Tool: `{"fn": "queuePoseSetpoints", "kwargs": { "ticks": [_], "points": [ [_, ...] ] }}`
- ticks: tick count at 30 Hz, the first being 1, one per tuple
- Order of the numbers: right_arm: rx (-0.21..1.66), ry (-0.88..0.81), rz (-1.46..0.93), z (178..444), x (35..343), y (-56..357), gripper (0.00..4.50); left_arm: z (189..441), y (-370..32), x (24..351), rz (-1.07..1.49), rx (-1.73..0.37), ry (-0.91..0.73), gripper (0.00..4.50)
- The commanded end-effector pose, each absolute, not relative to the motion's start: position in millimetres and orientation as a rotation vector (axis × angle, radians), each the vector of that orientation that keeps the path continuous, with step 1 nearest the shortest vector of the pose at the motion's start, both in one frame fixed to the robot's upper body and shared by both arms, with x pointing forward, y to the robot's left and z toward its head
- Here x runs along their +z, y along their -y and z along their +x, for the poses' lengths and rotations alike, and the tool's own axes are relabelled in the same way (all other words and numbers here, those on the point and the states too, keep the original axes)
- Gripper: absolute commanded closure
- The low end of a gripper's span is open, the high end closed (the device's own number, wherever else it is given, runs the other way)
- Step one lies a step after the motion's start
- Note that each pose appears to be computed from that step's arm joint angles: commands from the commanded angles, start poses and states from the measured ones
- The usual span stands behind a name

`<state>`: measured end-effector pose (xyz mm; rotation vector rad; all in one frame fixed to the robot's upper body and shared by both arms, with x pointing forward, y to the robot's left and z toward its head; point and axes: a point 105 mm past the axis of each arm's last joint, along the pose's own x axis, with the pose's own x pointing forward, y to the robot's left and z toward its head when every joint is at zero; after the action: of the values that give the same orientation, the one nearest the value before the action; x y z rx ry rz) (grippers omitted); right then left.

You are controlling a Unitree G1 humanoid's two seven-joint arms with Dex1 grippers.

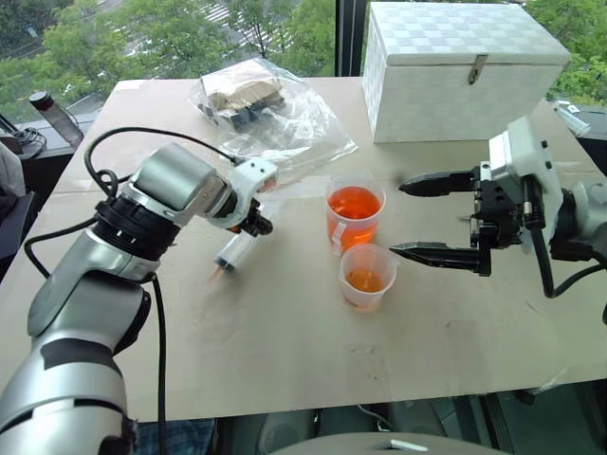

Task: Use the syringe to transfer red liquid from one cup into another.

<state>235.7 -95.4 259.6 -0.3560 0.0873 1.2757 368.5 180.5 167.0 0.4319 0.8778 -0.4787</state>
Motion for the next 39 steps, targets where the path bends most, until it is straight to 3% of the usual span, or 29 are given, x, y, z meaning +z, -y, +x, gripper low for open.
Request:
{"fn": "queuePoseSetpoints", "kwargs": {
  "ticks": [1, 7, 13, 17, 24, 34, 39],
  "points": [
    [1.230, -0.039, -0.350, 235, 276, 106, 0.00, 390, -196, 248, 0.399, -0.445, -0.527, 3.12],
    [1.183, 0.093, -0.251, 251, 299, 112, 0.00, 379, -160, 338, 0.140, -0.695, -0.064, 3.12],
    [1.118, 0.194, -0.137, 275, 324, 124, 0.00, 349, -113, 364, 0.016, -0.931, 0.217, 3.12],
    [1.041, 0.376, -0.056, 289, 351, 129, 0.00, 334, -89, 361, -0.071, -1.069, 0.268, 3.12],
    [0.903, 0.433, -0.034, 304, 368, 127, 0.00, 323, -70, 331, 0.026, -1.214, 0.298, 3.12],
    [0.968, 0.342, 0.035, 296, 359, 98, 0.00, 326, -53, 273, 0.146, -1.213, 0.337, 3.12],
    [1.009, 0.274, 0.018, 297, 342, 87, 0.00, 329, -50, 267, 0.182, -1.197, 0.396, 3.12]
  ]
}}
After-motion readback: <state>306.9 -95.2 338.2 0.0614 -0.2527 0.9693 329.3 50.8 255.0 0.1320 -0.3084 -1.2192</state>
